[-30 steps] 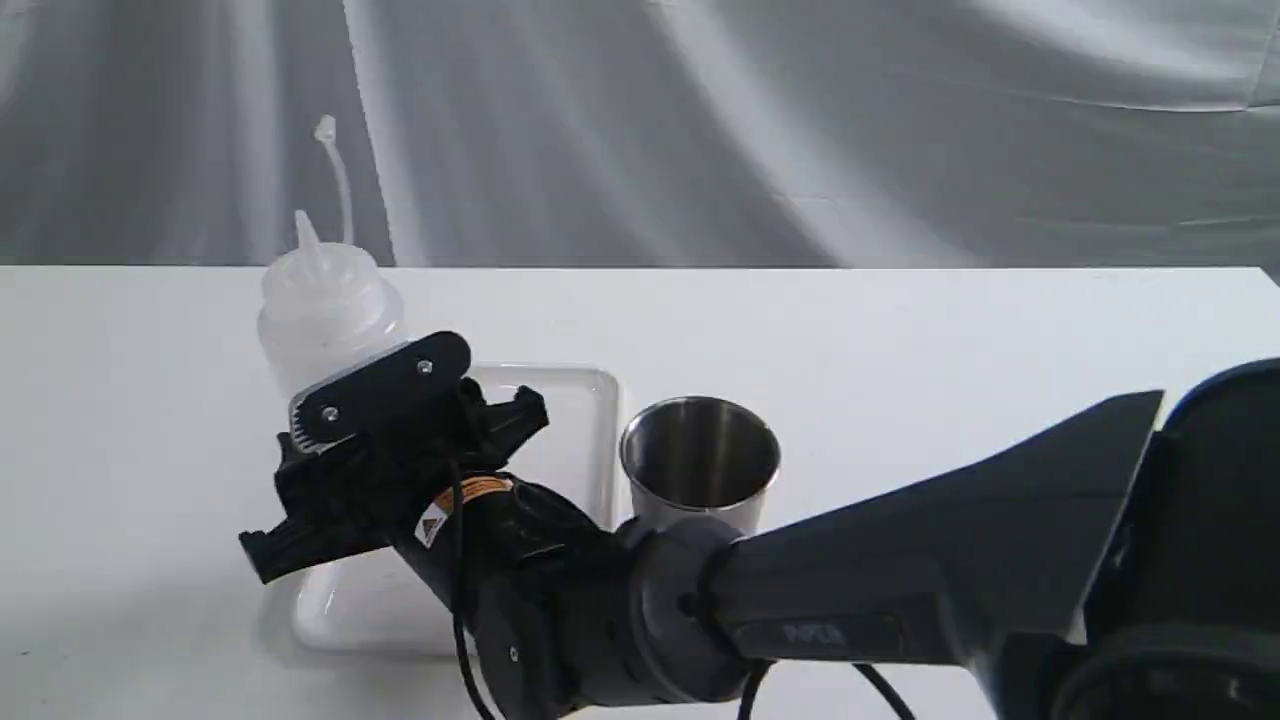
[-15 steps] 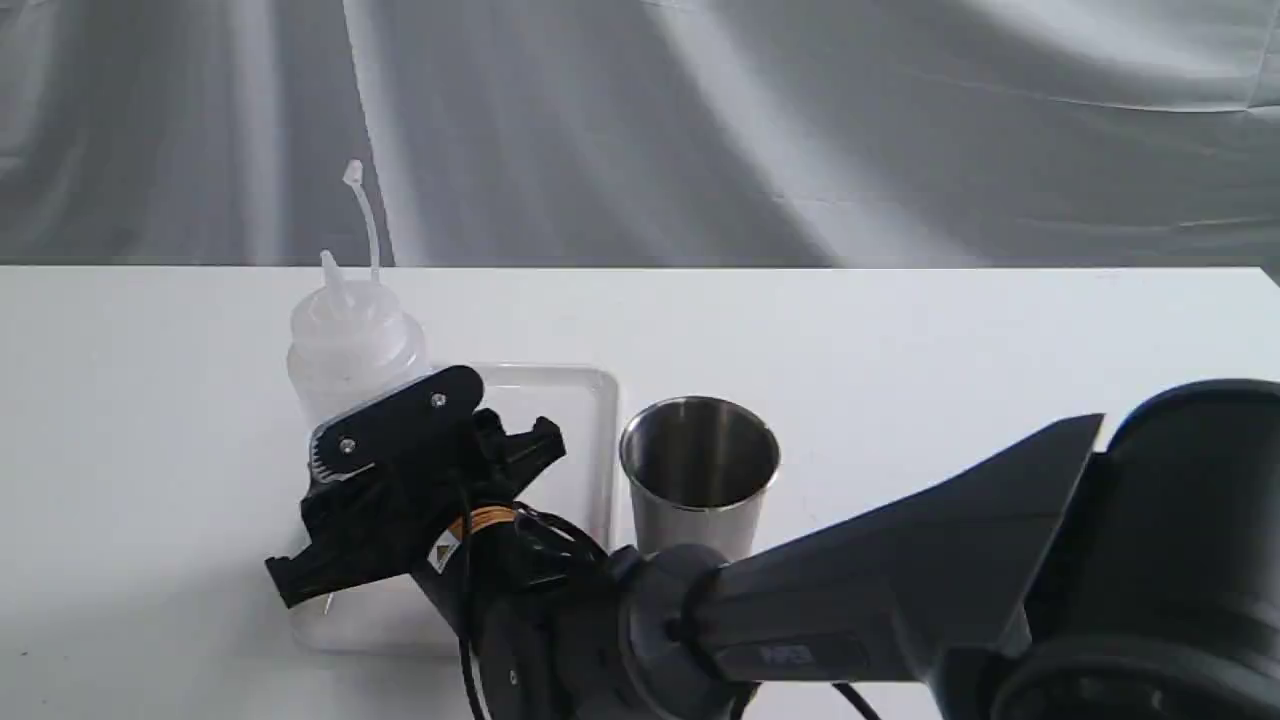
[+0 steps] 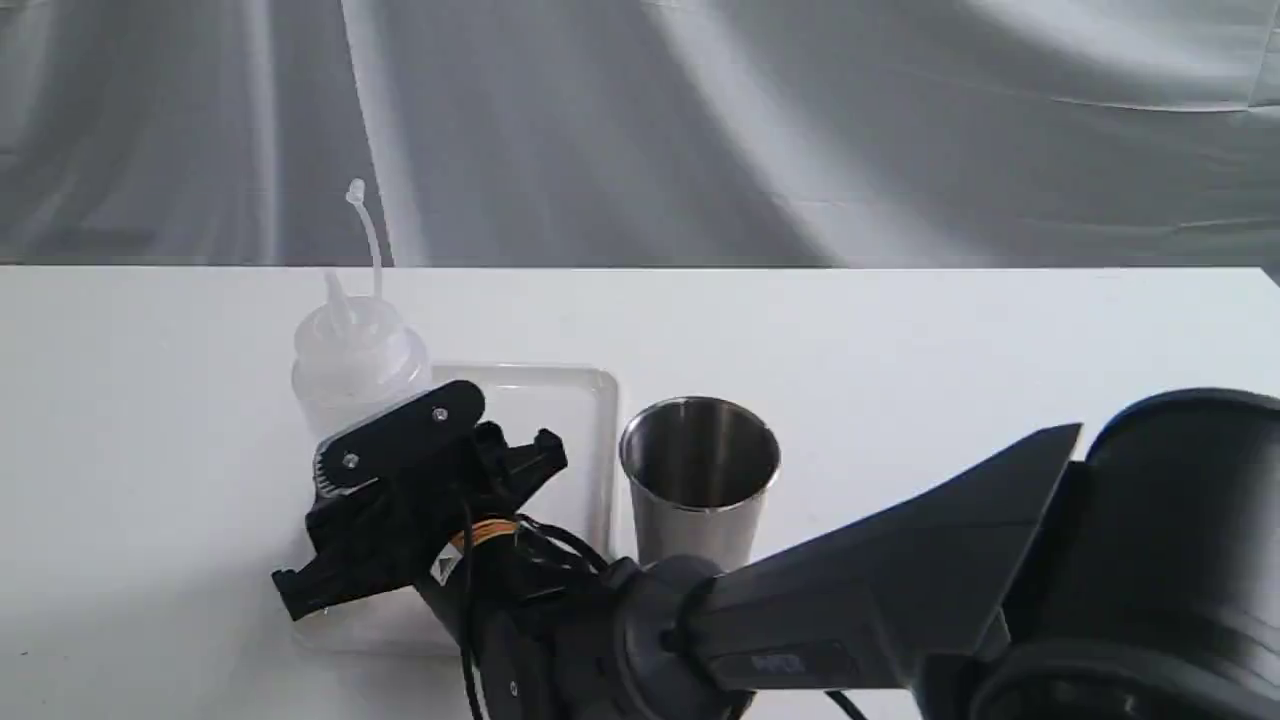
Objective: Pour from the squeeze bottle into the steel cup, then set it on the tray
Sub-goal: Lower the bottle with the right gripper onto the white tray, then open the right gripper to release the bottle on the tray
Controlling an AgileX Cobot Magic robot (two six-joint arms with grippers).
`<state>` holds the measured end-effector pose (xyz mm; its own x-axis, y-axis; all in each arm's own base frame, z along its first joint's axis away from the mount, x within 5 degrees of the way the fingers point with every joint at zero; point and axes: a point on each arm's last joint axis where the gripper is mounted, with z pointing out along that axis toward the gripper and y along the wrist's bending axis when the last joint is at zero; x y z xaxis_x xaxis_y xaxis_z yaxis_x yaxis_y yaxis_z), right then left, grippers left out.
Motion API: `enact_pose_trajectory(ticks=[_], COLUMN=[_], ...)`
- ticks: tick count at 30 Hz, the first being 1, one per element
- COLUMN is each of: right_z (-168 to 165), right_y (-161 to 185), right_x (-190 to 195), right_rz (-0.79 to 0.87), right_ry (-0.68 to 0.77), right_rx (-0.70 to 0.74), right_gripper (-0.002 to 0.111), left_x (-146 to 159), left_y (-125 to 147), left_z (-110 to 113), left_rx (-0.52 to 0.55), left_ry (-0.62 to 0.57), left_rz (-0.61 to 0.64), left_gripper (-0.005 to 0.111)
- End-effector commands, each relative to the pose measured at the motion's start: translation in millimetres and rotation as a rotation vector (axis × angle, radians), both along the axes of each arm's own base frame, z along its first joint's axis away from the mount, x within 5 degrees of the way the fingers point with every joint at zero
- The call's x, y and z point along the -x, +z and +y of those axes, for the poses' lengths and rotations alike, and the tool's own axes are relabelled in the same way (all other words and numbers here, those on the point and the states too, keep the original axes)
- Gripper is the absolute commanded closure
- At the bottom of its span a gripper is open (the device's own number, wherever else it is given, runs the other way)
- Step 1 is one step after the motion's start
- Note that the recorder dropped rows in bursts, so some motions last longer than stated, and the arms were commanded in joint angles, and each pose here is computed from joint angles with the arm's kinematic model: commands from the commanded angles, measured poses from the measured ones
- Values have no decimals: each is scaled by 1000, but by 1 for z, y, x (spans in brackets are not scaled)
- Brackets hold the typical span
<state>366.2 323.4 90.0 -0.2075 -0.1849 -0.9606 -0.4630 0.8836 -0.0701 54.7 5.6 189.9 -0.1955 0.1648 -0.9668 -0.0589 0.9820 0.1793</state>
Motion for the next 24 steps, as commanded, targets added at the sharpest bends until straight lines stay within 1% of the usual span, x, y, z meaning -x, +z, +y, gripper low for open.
enact_pose_trajectory(ticks=[1, 24], right_z=[1, 0], right_y=[11, -4], right_x=[-3, -4], right_rz=[-58, -40], right_ry=[-4, -23], right_rx=[-16, -27], right_gripper=[91, 91], left_x=[0, 0], left_y=[-1, -1], left_z=[0, 0], left_rx=[1, 1], left_ry=[0, 0], left_rz=[-5, -5], left_gripper=[98, 98])
